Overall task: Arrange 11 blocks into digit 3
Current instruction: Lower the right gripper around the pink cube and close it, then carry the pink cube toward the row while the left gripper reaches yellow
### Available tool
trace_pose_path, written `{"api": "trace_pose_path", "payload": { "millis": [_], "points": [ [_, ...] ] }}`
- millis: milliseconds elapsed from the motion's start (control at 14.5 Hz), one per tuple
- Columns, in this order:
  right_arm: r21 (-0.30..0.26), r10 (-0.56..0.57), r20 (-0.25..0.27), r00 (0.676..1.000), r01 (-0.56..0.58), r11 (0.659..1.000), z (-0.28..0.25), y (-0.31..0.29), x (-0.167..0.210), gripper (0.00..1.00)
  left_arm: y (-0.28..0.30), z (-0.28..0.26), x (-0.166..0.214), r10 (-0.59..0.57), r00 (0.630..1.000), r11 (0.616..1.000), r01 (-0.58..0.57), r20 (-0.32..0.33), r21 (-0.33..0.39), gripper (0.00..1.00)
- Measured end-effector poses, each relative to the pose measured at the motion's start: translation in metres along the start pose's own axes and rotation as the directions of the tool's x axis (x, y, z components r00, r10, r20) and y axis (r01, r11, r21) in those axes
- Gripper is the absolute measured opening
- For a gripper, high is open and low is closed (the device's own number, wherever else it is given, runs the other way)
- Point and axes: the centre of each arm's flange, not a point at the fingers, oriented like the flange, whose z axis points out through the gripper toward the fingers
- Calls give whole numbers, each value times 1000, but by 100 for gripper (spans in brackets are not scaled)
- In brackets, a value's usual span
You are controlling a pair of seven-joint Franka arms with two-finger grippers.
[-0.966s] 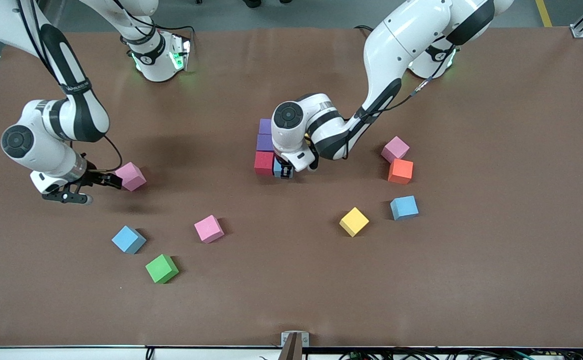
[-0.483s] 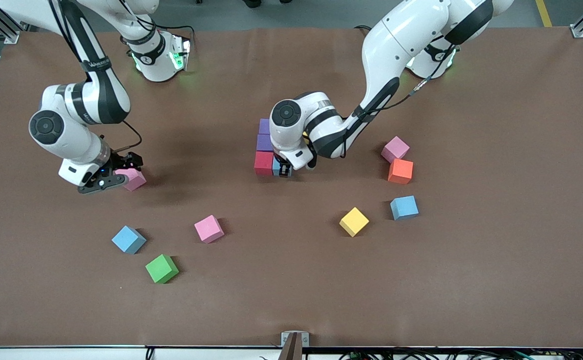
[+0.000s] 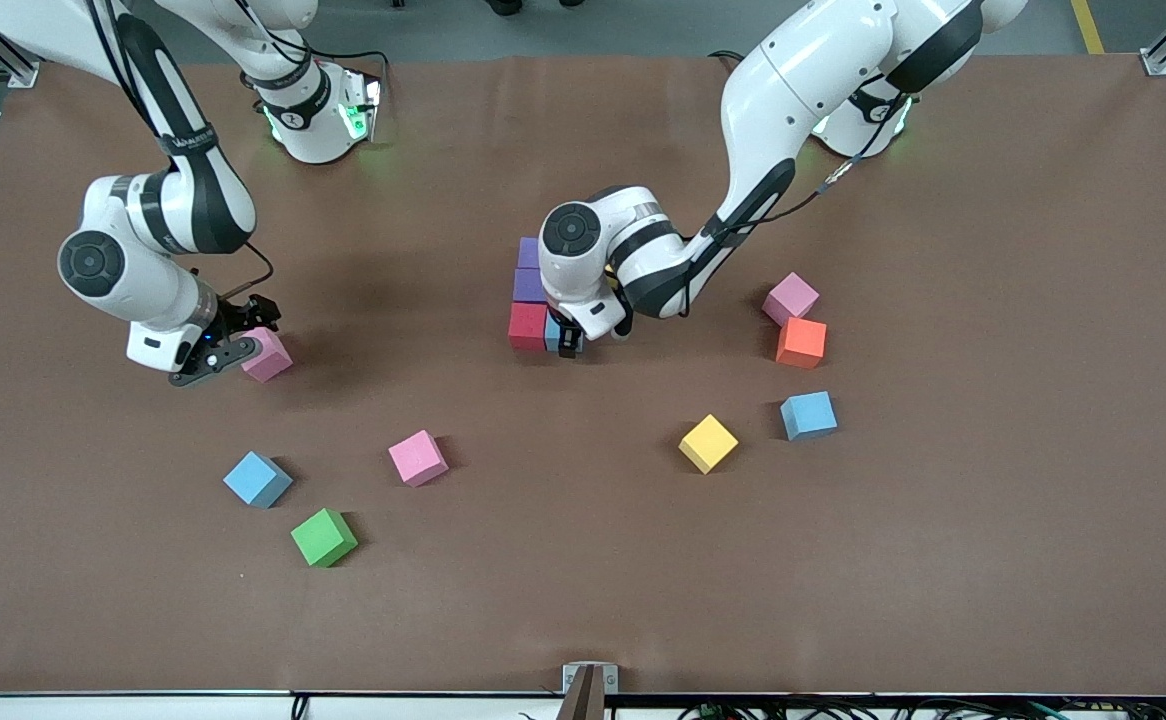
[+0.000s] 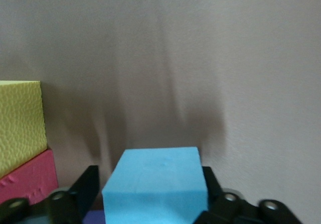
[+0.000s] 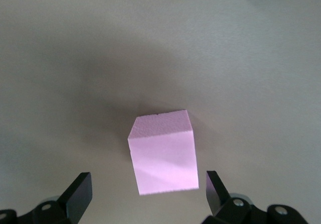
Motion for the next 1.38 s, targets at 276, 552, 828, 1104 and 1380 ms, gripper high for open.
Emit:
{"api": "trace_pose_path", "payload": {
  "millis": [276,552,828,1104,1380],
  "points": [
    [13,3,-24,1000,-3,1000,31,9,3,100,3,0,1,-5,1000,1000,5,3,-2,100],
    [21,14,-44,999,-13,1000,48,27,-4,100,7,-6,0,-8,1000,1000,8,9,-11,100],
    [23,27,-60,998,-26,999,61,29,-11,100,7,-10,1,-8,1000,1000,8,-3,-8,100],
    [15,16,-91,996,-14,1000,75,18,-19,97,8,-20,1,-7,1000,1000,7,-7,-15,100],
    [18,6,-81,997,-5,1000,73,17,-19,61,9,-37,3,-8,1000,1000,8,-14,-30,100]
  ]
}}
